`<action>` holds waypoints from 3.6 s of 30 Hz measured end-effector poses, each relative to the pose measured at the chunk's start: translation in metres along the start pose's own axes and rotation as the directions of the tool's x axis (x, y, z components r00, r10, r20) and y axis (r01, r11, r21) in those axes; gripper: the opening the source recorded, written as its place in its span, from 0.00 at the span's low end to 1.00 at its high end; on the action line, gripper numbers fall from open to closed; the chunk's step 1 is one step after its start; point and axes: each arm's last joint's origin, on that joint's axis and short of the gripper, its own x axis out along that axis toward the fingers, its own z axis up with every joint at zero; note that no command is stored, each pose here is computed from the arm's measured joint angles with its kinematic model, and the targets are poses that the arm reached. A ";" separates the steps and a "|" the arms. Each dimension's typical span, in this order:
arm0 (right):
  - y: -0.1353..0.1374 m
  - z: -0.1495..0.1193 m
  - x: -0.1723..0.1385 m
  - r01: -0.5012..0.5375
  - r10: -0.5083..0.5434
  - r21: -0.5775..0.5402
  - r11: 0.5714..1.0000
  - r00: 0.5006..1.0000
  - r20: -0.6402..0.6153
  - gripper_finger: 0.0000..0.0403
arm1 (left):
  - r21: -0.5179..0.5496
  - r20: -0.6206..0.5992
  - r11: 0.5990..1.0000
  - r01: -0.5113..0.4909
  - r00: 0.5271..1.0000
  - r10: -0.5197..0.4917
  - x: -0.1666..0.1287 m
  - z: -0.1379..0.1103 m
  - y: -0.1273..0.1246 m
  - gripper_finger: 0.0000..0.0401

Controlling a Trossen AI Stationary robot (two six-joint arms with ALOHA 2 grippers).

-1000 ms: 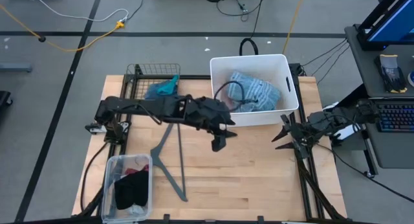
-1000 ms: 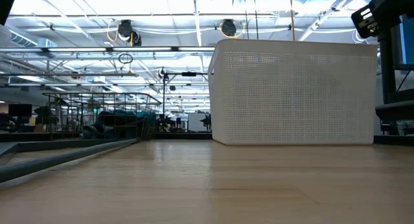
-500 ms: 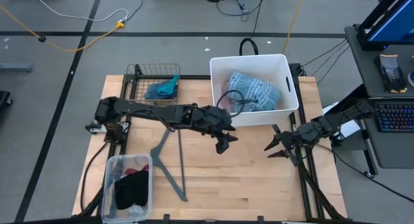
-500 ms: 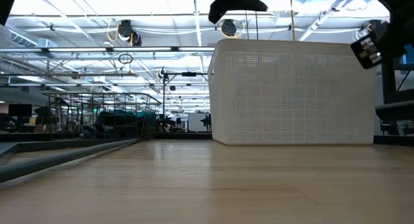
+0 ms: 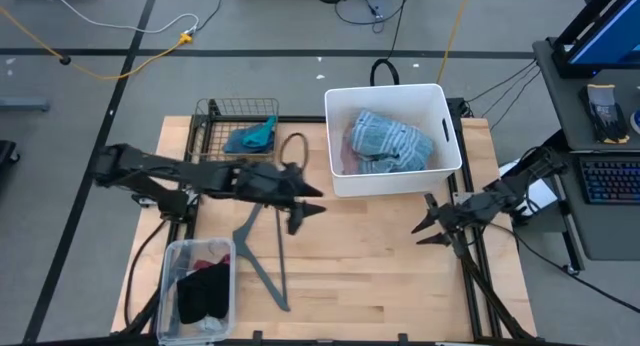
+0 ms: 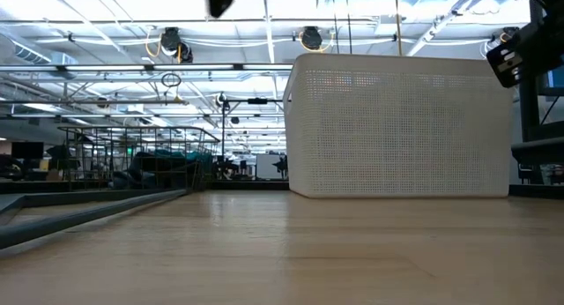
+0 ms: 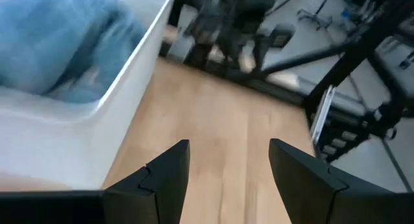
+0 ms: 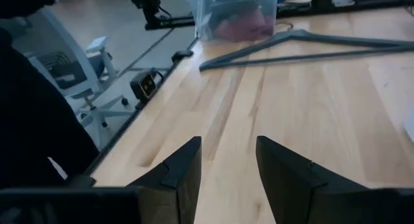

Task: Pick & Place Cloths
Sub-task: Return to Home Position

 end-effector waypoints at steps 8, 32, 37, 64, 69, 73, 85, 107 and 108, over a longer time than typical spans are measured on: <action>-0.001 -0.003 -0.008 0.002 -0.002 0.060 0.998 1.000 0.009 0.35 | -0.018 0.060 1.000 -0.008 0.998 0.009 -0.059 -0.037 0.007 0.54; -0.013 -0.055 0.015 0.058 -0.019 0.332 0.942 0.993 -0.118 0.35 | 0.007 0.070 0.999 0.054 0.996 -0.054 -0.106 -0.117 0.033 0.54; -0.008 -0.039 0.016 -0.042 0.035 0.130 0.991 0.998 0.057 0.35 | 0.075 0.165 0.986 0.152 0.973 -0.163 -0.118 -0.134 0.042 0.54; -0.010 -0.038 0.015 0.039 -0.040 0.007 0.999 0.996 0.084 0.35 | 0.284 0.321 0.933 0.222 0.895 -0.310 -0.121 -0.210 0.075 0.54; -0.010 -0.039 0.015 0.038 -0.039 0.018 0.999 0.996 0.084 0.35 | 0.289 0.311 0.930 0.228 0.896 -0.317 -0.121 -0.211 0.075 0.54; -0.010 -0.038 0.015 0.038 -0.039 0.018 0.999 0.996 0.085 0.35 | 0.223 0.295 0.950 0.219 0.914 -0.279 -0.120 -0.213 0.077 0.54; -0.010 -0.038 0.015 0.037 -0.038 0.016 0.999 0.996 0.086 0.35 | 0.208 0.285 0.955 0.213 0.921 -0.267 -0.119 -0.214 0.078 0.54; -0.010 -0.038 0.016 0.036 -0.038 0.015 0.999 0.996 0.086 0.35 | 0.206 0.286 0.955 0.212 0.921 -0.266 -0.119 -0.214 0.078 0.54; -0.010 -0.038 0.016 0.036 -0.037 0.015 0.999 0.996 0.087 0.35 | 0.206 0.286 0.955 0.212 0.920 -0.266 -0.119 -0.214 0.078 0.54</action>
